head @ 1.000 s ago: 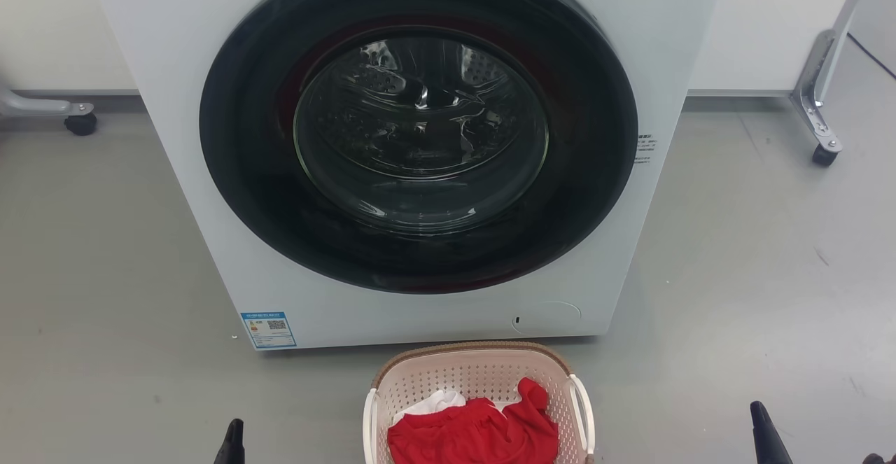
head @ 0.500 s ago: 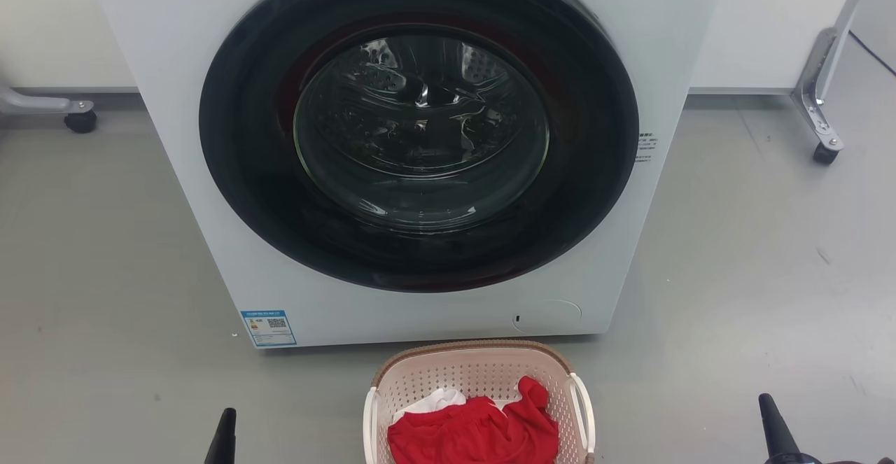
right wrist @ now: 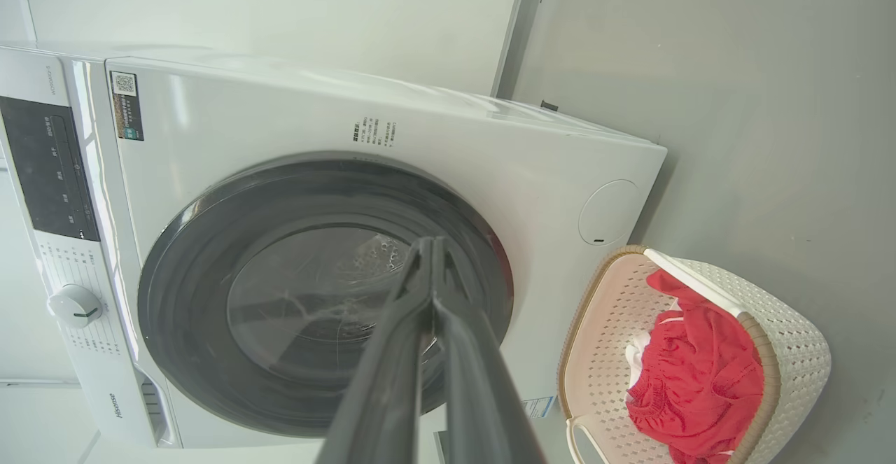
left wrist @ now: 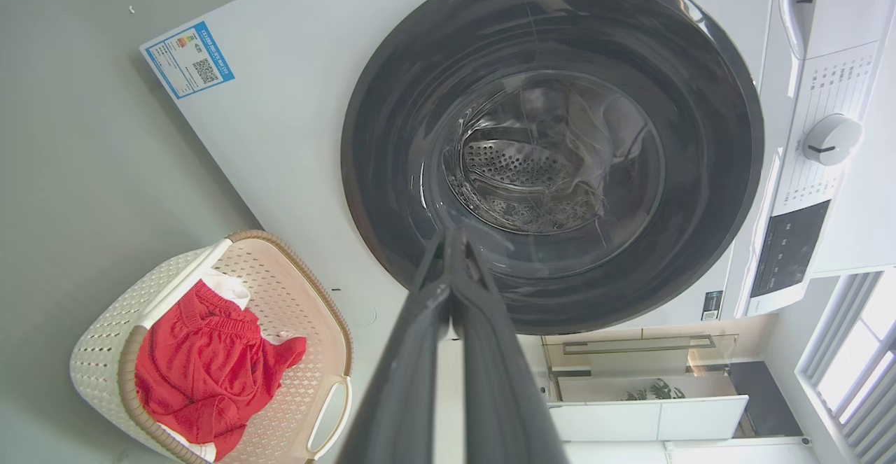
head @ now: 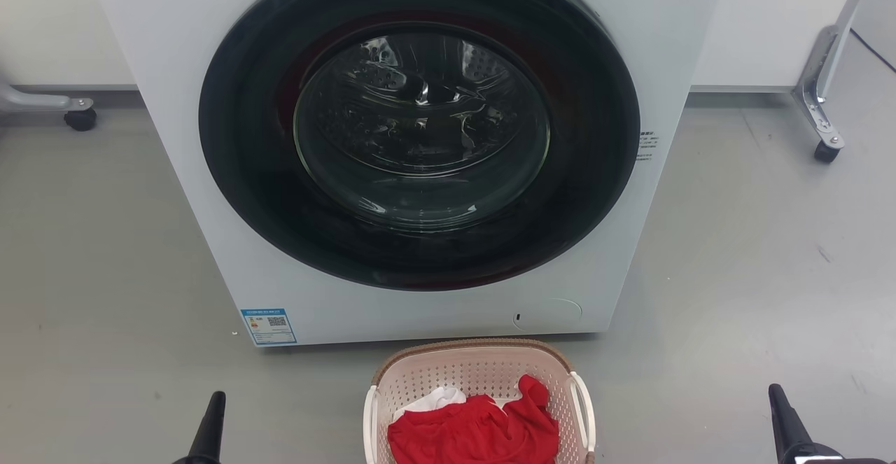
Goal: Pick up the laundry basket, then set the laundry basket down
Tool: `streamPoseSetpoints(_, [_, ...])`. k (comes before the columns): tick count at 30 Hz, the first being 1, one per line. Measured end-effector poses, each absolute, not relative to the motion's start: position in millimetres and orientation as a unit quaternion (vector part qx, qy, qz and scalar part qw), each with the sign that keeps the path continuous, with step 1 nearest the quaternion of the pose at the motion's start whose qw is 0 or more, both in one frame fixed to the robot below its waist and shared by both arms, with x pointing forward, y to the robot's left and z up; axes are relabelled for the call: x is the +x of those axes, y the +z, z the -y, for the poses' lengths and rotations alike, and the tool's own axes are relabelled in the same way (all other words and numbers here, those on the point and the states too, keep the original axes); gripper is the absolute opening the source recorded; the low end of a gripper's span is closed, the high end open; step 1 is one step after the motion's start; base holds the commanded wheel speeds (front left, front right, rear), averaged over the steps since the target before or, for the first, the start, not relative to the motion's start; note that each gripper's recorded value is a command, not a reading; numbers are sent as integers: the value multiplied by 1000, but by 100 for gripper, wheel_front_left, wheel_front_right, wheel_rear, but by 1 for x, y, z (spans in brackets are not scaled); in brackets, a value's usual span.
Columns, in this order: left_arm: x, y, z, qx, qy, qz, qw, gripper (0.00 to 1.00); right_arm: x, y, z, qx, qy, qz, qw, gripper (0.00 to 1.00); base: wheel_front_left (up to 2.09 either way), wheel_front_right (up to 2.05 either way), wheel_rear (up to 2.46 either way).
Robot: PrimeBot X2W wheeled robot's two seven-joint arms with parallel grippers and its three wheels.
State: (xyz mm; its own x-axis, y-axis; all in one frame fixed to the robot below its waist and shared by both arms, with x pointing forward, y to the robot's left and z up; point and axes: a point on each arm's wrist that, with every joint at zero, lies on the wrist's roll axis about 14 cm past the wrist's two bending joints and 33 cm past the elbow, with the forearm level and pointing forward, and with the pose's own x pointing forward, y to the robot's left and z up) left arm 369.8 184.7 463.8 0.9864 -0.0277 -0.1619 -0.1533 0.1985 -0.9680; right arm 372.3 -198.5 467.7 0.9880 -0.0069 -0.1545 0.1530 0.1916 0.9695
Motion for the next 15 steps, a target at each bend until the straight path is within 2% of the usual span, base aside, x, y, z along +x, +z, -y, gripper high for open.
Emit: streamPoseSetpoints(15, [379, 479, -192, -706, 25, -39, 707, 0, 380, 480, 205, 707, -39, -24, 705, 0, 0, 0, 0])
